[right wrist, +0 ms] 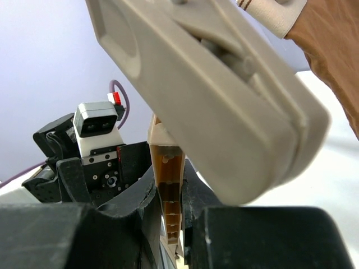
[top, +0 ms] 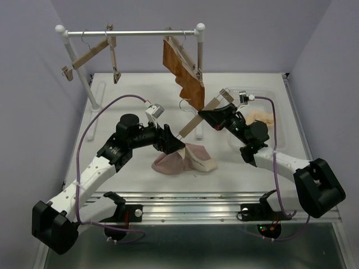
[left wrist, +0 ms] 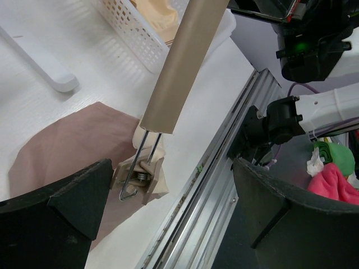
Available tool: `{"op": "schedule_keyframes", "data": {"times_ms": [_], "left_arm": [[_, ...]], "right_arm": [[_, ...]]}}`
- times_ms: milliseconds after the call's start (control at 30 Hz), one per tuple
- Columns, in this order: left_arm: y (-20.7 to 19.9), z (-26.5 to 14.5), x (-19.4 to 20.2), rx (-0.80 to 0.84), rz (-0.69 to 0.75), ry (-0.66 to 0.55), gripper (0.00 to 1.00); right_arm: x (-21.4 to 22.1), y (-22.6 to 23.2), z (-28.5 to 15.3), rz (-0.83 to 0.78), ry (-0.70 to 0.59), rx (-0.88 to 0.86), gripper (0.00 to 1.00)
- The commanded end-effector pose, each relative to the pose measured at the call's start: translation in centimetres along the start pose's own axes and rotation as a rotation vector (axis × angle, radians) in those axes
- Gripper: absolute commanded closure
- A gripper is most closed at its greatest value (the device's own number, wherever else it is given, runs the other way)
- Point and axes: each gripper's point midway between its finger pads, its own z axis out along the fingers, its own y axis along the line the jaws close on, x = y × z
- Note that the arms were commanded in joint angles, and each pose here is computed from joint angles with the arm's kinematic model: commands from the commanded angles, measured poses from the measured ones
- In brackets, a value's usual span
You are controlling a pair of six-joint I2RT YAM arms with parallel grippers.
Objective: Remove the underwear clipped to the hanger
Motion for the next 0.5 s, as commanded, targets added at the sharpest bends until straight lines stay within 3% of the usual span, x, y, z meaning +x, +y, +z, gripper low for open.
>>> {"op": "schedule_keyframes", "data": {"times_ms": [0, 333, 433, 467], "left_arm": [[-1.7, -0.5, -1.1, 0.086, 0.05, -0.043, 0.01], [-1.9, -0.8, -1.2, 0.076, 0.064, -0.041, 0.04], [-1.7, -0.8, -1.2, 0.07, 0.066, -0.036, 0.2], [-1.6, -0.8, -1.1, 0.069, 0.069, -0.033, 0.34]], "right_arm": [[-2.9, 2.3, 1.3, -0.048, -0.09, -0.086, 0.99], [-3.3, 0.2, 2.0, -0.017, -0.123, -0.01, 0.99], [-3.2, -0.2, 2.2, -0.006, -0.12, 0.007, 0.99], [-3.2, -0.4, 2.2, -0.003, -0.121, 0.013, 0.99]]}}
